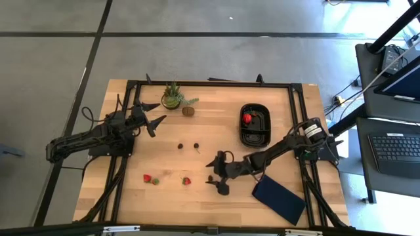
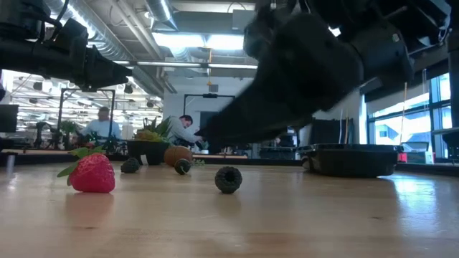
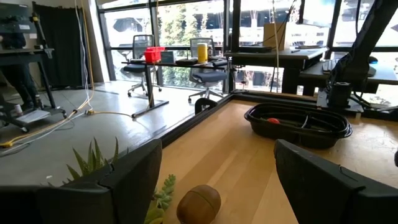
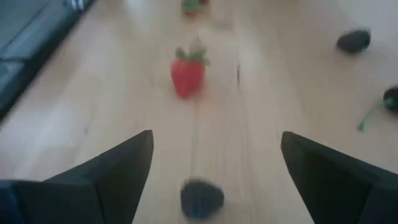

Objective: Pick and placing Produce into tupperware
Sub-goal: Put the blackberry into the black bin, then put the black cherry into the black bin

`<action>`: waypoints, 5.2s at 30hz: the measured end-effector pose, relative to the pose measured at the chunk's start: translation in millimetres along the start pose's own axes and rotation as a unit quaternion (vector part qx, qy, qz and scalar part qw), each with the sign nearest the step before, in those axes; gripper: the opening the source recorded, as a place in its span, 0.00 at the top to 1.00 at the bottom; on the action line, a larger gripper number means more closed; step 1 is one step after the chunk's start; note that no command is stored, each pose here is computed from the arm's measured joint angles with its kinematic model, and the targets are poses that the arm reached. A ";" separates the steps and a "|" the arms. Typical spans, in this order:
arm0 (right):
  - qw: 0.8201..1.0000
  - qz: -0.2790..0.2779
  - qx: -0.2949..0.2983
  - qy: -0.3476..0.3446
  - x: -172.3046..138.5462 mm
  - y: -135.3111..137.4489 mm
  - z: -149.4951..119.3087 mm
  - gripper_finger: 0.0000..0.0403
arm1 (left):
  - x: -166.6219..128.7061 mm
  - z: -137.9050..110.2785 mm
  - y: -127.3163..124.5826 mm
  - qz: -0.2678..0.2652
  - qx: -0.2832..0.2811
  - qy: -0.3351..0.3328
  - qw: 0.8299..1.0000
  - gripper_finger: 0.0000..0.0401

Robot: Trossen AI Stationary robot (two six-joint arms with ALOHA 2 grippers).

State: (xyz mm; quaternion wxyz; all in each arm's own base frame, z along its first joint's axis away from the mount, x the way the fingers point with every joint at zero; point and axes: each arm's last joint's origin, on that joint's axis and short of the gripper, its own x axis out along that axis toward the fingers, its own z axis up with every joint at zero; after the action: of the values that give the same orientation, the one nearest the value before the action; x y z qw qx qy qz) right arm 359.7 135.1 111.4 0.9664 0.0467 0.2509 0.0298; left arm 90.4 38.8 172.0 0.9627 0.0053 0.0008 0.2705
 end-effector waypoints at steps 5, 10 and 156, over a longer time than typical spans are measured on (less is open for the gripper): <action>0.998 -0.016 0.024 0.054 -0.2 -2.4 -9.9 0.15 | 0.0 0.0 0.0 0.000 0.000 0.000 1.000 0.25; 0.998 -0.016 0.022 0.055 -0.3 -2.2 -10.2 0.20 | 0.0 0.0 0.0 0.000 0.000 0.000 1.000 0.25; 0.985 -0.153 0.038 -0.070 -130.6 -142.6 99.4 0.31 | 0.0 0.0 0.0 0.000 0.000 0.000 1.000 0.25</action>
State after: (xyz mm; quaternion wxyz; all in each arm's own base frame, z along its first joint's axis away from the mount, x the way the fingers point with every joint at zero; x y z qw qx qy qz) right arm 299.1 -24.7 245.9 0.9722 0.0463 0.1879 -0.1317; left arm 90.4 38.8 172.0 0.9627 0.0053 0.0009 0.2704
